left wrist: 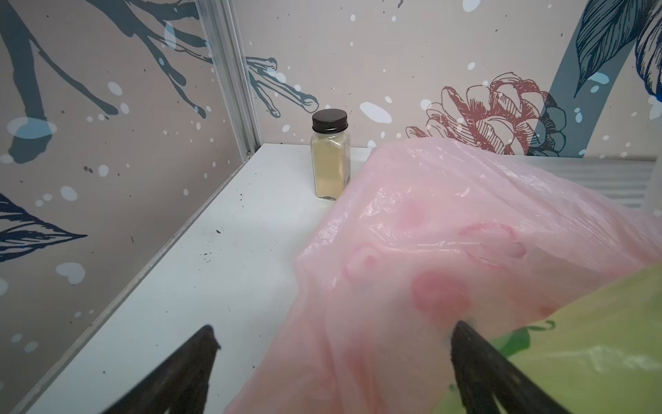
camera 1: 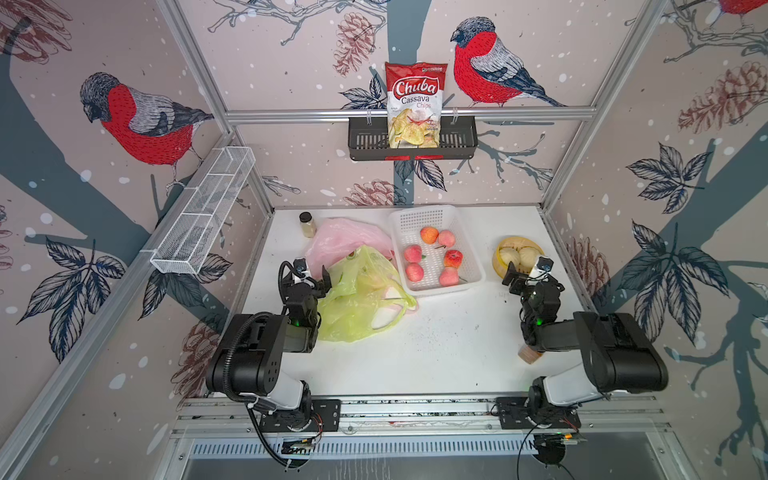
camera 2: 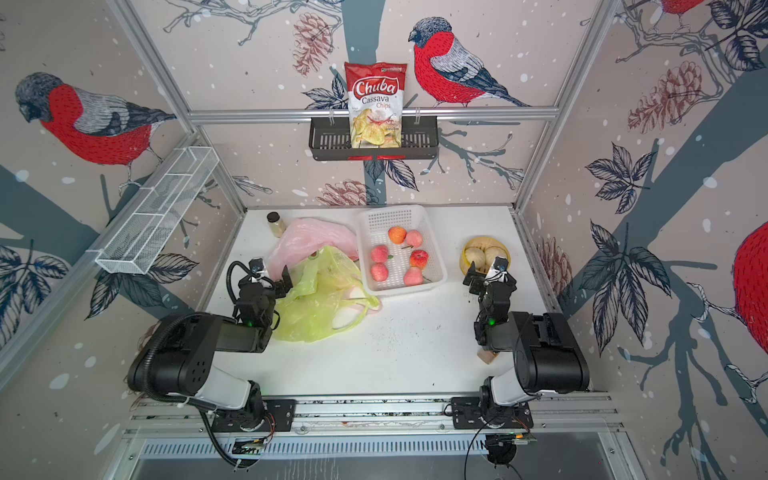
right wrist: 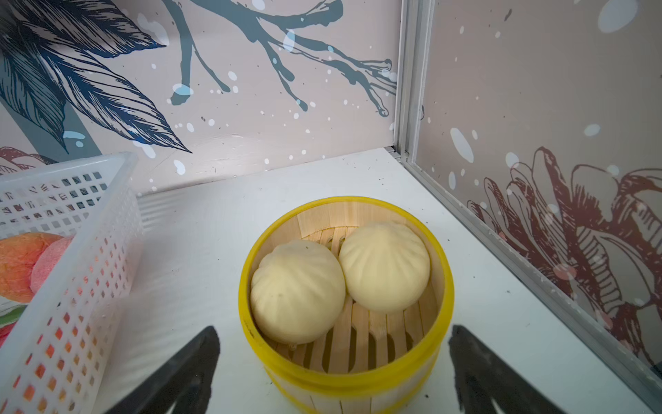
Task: Place the peach into a plastic bag & tie a knot
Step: Pick up the plastic bag.
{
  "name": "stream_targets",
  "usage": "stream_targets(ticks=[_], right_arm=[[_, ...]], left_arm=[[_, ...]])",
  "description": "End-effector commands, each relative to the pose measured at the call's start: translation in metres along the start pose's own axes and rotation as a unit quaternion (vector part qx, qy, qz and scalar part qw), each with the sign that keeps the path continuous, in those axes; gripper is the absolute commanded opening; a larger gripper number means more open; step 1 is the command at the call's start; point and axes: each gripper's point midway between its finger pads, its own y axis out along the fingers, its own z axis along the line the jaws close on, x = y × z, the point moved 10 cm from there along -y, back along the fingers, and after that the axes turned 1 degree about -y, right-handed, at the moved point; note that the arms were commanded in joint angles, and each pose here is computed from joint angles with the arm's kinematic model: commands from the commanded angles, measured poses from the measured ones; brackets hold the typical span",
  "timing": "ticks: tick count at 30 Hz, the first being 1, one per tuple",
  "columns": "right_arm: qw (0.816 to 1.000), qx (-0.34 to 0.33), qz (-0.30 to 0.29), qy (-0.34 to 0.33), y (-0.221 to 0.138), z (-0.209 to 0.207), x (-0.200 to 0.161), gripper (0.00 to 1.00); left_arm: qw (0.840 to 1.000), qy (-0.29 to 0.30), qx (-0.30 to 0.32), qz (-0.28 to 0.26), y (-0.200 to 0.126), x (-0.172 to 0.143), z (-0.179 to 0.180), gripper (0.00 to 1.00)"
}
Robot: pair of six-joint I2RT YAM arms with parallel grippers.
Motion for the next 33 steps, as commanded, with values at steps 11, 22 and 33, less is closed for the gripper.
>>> stream_targets(ticks=[11,22,33], right_arm=[[1.000,0.006,-0.005,0.000,-0.001,0.000,0.002,1.00],[1.000,-0.009,-0.019,-0.001,-0.003,0.000,0.009,1.00],[0.961,-0.054,0.129,0.240,-0.005,-0.009,0.062,0.87]], left_arm=[[1.000,-0.009,0.000,-0.020,0.000,0.006,0.000,0.99],[1.000,-0.006,0.006,-0.025,-0.002,0.020,0.000,0.99],[0.968,-0.233,0.042,0.079,-0.053,0.104,0.005,0.82]])
